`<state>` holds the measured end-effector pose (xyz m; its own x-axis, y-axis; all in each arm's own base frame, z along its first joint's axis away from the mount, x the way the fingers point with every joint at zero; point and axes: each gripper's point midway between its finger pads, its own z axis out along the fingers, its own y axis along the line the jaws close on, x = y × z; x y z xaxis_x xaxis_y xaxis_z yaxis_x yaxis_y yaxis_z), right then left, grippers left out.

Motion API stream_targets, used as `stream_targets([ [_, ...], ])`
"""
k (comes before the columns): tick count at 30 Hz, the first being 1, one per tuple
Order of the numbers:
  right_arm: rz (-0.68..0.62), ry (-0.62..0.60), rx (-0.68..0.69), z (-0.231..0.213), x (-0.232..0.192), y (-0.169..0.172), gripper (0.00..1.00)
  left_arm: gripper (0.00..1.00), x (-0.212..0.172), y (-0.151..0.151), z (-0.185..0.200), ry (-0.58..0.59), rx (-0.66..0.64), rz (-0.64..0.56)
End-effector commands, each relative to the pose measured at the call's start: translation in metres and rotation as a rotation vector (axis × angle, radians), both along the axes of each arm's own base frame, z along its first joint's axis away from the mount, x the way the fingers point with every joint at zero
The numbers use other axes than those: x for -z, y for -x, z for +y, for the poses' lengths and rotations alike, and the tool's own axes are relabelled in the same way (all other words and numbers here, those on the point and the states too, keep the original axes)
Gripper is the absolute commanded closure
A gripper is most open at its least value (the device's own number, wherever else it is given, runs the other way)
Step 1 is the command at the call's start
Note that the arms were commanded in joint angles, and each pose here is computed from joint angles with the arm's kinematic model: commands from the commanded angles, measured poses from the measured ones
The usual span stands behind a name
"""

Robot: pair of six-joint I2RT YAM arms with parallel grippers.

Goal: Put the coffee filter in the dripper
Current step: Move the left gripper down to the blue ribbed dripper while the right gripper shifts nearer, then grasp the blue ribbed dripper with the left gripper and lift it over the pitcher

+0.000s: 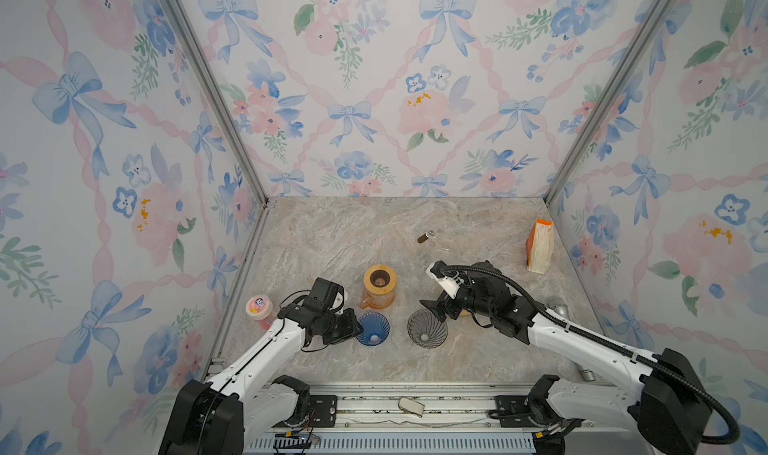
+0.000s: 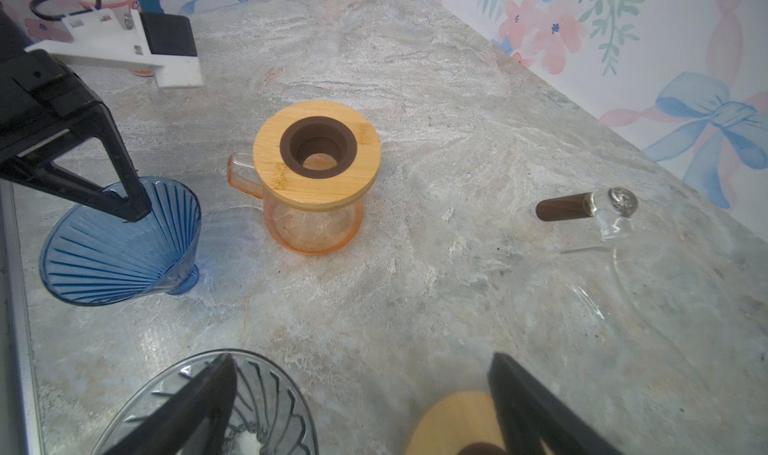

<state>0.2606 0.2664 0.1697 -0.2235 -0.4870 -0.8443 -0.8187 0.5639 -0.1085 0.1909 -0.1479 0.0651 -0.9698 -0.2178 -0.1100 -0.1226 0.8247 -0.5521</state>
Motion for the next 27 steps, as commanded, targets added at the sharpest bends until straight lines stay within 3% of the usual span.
stream_targets([
  [1,-0.014,-0.025,-0.028,0.007,-0.006,0.003,0.04,0.82,-0.007,-0.005,-0.005,0.009,0.028,-0.028],
  [13,-0.013,-0.014,-0.026,0.007,-0.004,0.002,0.03,0.90,-0.013,-0.008,-0.008,0.024,0.031,-0.039],
  [27,-0.026,-0.016,-0.034,0.010,-0.005,-0.001,0.03,1.00,-0.031,0.005,-0.016,0.123,0.057,-0.077],
])
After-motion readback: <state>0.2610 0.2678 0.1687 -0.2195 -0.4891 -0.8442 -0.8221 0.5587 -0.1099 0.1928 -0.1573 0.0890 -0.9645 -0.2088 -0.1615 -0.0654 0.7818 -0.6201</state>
